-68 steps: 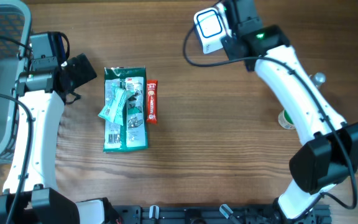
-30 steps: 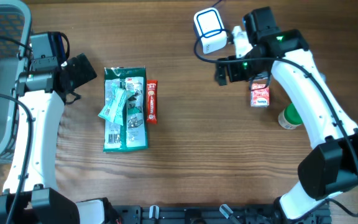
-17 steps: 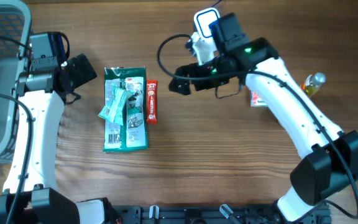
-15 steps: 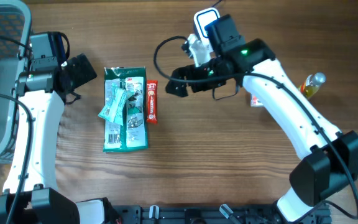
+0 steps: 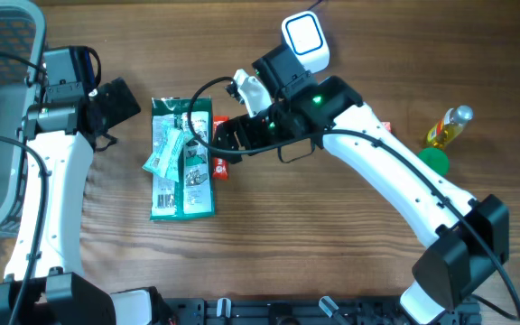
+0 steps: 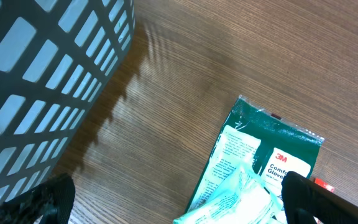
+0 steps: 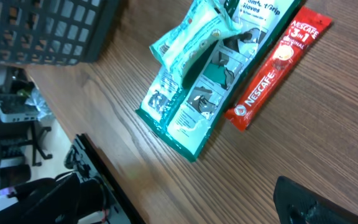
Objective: Scan the item barcode
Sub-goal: 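Move right gripper left to red Nescafe stick beside gloves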
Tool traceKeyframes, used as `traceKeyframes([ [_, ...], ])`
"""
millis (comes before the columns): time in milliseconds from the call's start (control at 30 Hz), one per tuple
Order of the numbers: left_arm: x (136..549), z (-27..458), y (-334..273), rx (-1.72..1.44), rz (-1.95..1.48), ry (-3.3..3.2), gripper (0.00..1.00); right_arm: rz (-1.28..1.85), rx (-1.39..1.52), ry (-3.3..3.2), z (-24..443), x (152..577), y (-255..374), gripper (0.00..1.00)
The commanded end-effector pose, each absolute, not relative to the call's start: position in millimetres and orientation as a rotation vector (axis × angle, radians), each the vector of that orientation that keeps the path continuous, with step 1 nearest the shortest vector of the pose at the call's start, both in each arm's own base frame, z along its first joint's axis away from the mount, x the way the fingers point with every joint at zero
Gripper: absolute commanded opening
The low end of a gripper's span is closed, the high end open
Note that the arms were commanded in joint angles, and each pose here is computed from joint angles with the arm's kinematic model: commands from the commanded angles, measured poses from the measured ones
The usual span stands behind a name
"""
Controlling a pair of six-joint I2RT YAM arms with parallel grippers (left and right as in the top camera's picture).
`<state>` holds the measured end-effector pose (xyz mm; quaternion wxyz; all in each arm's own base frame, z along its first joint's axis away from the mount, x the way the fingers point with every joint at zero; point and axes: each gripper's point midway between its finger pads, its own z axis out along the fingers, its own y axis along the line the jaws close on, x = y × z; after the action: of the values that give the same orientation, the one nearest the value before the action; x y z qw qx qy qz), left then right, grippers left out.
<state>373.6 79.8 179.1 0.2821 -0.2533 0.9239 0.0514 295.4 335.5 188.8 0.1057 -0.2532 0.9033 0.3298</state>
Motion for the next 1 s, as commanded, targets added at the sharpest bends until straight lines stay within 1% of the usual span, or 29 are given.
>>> traceKeyframes([
  [0,374.5,182.3,82.5,-0.7,0.136,2.458,1.0,0.926,-0.735,2.678,175.6,290.8,338.1,1.0],
  [67,374.5,182.3,82.5,-0.7,0.136,2.458,1.0,0.929,-0.736,2.675,170.4,288.8,342.5,0.99],
  [233,374.6,182.3,82.5,-0.699,0.135,2.458,1.0,0.954,-0.631,2.709,153.7,285.8,350.3,0.99],
  [300,374.6,182.3,82.5,-0.7,0.135,2.458,1.0,0.967,-0.64,2.69,143.9,282.7,357.0,0.95],
  [400,374.5,182.3,82.5,-0.7,0.136,2.458,1.0,0.929,-0.623,2.66,130.4,288.9,357.7,0.78],
  [467,374.6,182.3,82.5,-0.7,0.135,2.458,1.0,0.813,-0.515,2.649,118.3,306.3,349.8,0.67],
  [500,374.6,182.3,82.5,-0.7,0.135,2.458,1.0,0.755,-0.471,2.627,113.4,316.7,346.0,0.6],
  [533,374.6,182.3,82.5,-0.7,0.135,2.458,1.0,0.71,-0.431,2.61,109.8,325.4,343.0,0.51],
  [567,374.6,182.3,82.5,-0.7,0.135,2.458,1.0,0.678,-0.407,2.58,107.4,334.6,342.9,0.4],
  [600,374.6,182.3,82.5,-0.699,0.135,2.458,1.0,0.677,-0.403,2.562,104.3,340.0,346.4,0.32],
  [633,374.5,182.3,82.5,-0.7,0.136,2.458,1.0,0.692,-0.403,2.539,102.5,345.3,352.0,0.31],
  [667,374.6,182.3,82.5,-0.7,0.135,2.458,1.0,0.711,-0.392,2.523,98.8,350.3,357.5,0.28],
  [767,374.6,182.3,82.5,-0.7,0.135,2.458,1.0,0.733,-0.353,2.523,77.9,358.7,367.9,0.29],
  [833,374.6,182.3,82.5,-0.699,0.135,2.458,1.0,0.735,-0.357,2.536,62.4,358.9,373.2,0.3],
  [867,374.6,182.3,82.5,-0.7,0.135,2.458,1.0,0.736,-0.355,2.553,50.4,356.4,377.6,0.33],
  [900,374.5,182.3,82.5,-0.7,0.136,2.458,1.0,0.738,-0.352,2.564,43.3,354.2,380.8,0.34],
  [967,374.5,182.3,82.5,-0.7,0.136,2.458,1.0,0.737,-0.369,2.571,30.7,351.1,386.5,0.33],
])
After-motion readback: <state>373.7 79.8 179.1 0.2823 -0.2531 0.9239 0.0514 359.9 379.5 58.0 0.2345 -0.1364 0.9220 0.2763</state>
